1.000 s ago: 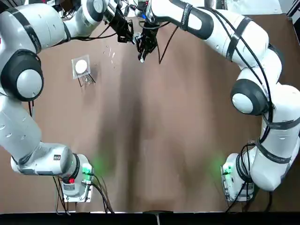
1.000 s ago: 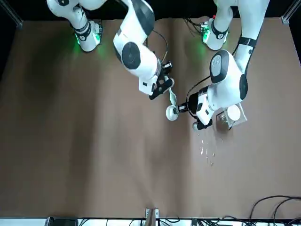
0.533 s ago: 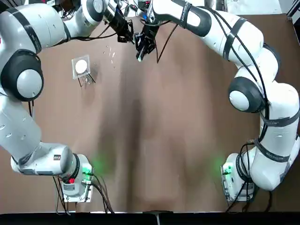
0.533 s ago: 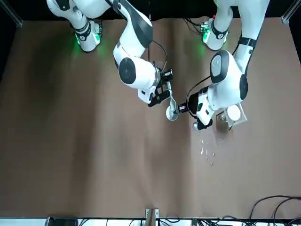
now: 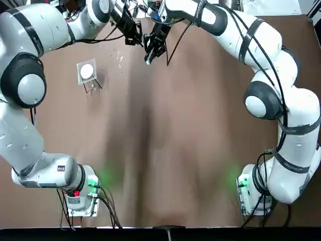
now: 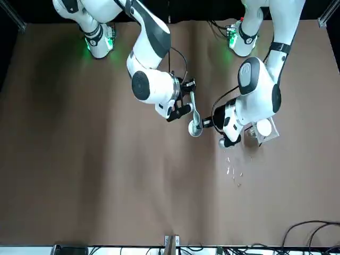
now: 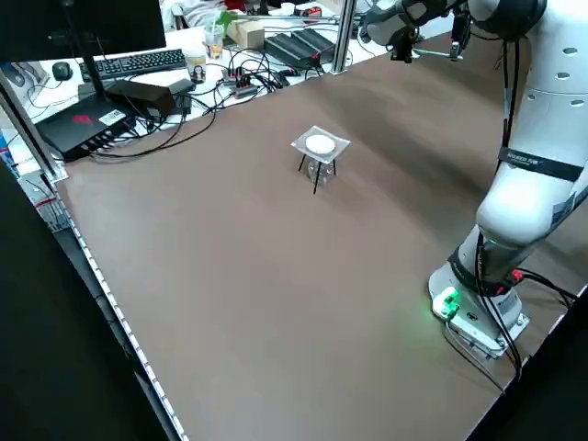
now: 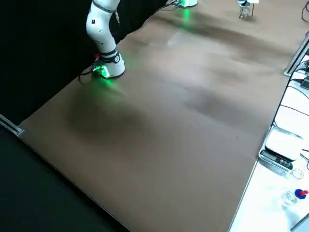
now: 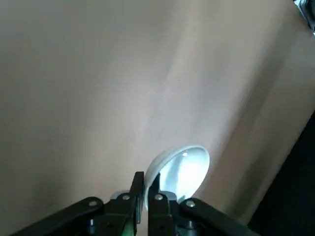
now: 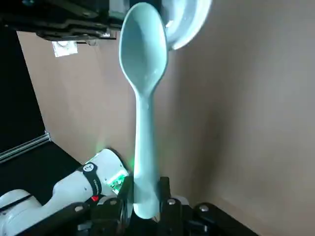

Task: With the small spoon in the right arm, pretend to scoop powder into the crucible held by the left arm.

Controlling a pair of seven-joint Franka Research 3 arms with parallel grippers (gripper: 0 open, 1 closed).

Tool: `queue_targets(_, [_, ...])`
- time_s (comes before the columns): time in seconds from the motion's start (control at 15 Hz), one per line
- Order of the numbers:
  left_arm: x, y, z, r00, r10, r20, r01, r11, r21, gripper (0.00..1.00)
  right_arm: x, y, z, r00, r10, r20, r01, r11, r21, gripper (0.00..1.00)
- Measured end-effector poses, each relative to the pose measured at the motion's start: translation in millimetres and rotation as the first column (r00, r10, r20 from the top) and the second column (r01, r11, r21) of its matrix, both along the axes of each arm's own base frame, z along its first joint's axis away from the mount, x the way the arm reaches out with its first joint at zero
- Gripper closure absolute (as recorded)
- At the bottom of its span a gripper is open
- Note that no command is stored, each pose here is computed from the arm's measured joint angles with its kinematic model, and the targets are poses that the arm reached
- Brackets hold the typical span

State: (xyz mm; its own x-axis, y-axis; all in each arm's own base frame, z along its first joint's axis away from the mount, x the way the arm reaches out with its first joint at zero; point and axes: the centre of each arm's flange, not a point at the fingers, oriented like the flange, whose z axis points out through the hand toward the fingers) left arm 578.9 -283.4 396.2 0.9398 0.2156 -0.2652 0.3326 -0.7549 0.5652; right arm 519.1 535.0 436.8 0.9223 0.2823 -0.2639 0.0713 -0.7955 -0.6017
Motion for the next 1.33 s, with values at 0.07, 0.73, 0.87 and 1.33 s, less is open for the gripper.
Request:
queue_targets(0.07, [0,0,0,1.0,0.001,0.0,-0.001,1.0,0.0,0.93,2,-4,1,1.0,0.002,-0.007,-0.002,1.0,-0.003,0.75])
queue_targets(0.73, [22,53,8,0.998,0.065,-0.014,-0.065,0.998,-0.005,0.93,62,-146,80,0.989,0.125,0.074,-0.125,0.992,-0.003,0.75])
queue_targets(0.87, [29,92,10,0.996,0.081,-0.038,-0.082,0.997,-0.008,0.93,81,-192,57,0.979,0.187,0.083,-0.183,0.981,-0.061,0.75])
queue_targets(1.33, [31,244,-4,0.998,0.005,-0.068,-0.01,0.998,-0.065,0.93,130,-382,-55,0.846,0.521,0.113,-0.479,0.836,-0.268,0.75])
